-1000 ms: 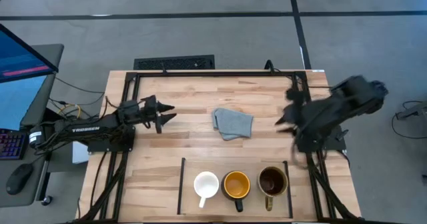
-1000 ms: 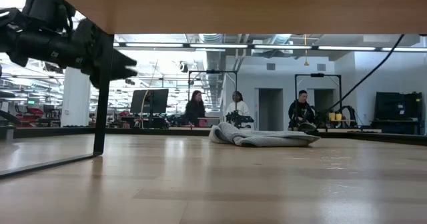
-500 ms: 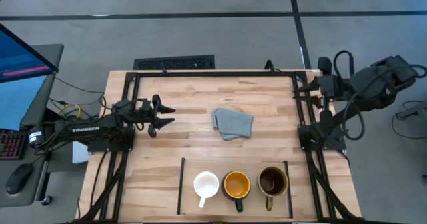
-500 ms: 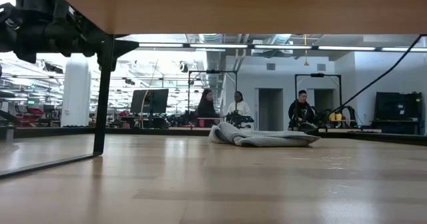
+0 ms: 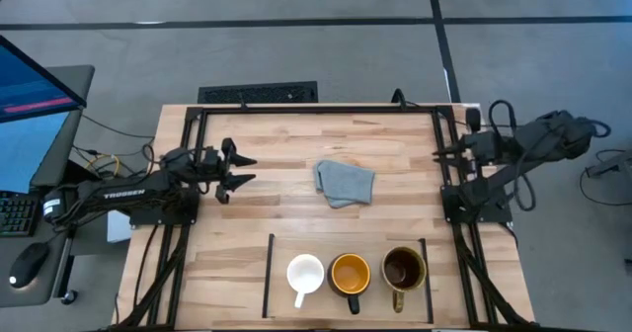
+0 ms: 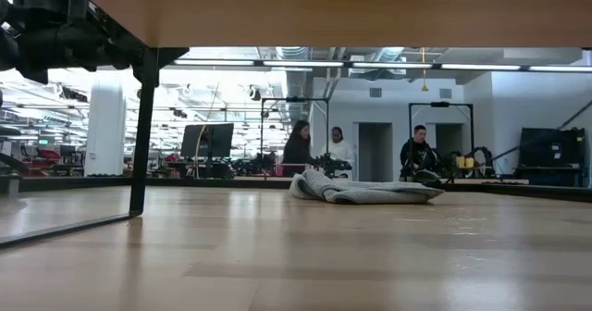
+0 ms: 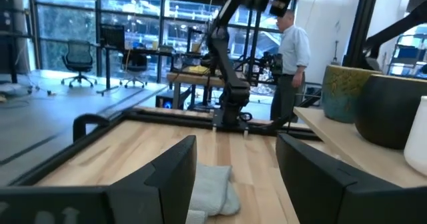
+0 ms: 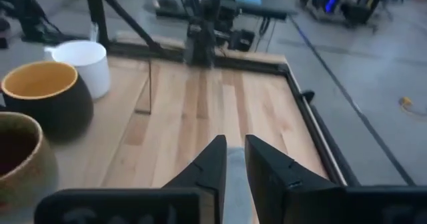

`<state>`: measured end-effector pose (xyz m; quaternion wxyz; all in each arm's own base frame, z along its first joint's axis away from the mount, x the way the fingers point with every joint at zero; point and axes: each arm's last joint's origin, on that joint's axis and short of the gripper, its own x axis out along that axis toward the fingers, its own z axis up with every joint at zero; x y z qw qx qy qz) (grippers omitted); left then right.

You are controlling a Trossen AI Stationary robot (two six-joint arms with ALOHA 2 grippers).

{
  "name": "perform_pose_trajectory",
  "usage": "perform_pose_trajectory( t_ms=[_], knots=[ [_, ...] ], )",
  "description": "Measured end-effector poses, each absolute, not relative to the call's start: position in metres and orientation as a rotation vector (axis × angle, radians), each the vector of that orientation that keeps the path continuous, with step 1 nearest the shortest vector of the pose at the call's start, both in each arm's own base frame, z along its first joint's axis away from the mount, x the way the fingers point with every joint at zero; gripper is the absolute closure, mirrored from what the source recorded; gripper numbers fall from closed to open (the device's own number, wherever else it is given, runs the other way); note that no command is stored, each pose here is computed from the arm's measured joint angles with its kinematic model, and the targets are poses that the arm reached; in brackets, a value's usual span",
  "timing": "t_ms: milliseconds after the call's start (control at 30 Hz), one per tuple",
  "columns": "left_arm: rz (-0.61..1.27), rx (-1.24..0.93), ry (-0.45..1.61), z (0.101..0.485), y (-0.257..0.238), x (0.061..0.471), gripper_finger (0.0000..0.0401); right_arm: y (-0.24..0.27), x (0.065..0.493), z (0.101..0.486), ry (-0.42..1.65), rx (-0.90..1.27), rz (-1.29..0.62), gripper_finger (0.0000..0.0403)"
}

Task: Stack small to large cups/mugs on shelf
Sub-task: Return to Home Position

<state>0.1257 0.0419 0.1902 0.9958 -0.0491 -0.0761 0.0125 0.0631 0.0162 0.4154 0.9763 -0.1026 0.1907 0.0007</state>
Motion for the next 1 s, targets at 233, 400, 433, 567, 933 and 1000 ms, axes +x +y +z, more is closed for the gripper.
perform_pose_trajectory(
  t_ms=[233,400,433,567,933,1000],
  knots=[
    [0.031,-0.039,-0.153,0.190,0.042,0.125,0.0204,0.011,0.052,0.359,0.257,-0.226,0.011,0.0326],
    [0.073,-0.004,-0.151,0.190,0.043,0.125,0.0204,0.009,0.049,0.326,0.167,-0.216,0.008,0.0326],
    [0.091,-0.007,-0.152,0.190,0.043,0.125,0.0204,0.010,0.049,0.322,0.144,-0.213,0.007,0.0326],
    [0.119,-0.016,-0.153,0.190,0.044,0.125,0.0204,0.012,0.054,0.304,0.093,-0.234,0.005,0.0326],
    [0.124,0.014,-0.145,0.189,0.044,0.125,0.0204,0.006,0.069,0.290,0.064,-0.327,-0.161,0.0326],
    [0.141,0.018,-0.151,0.190,0.045,0.125,0.0204,0.003,0.069,0.290,0.065,-0.319,-0.188,0.0326]
  ],
)
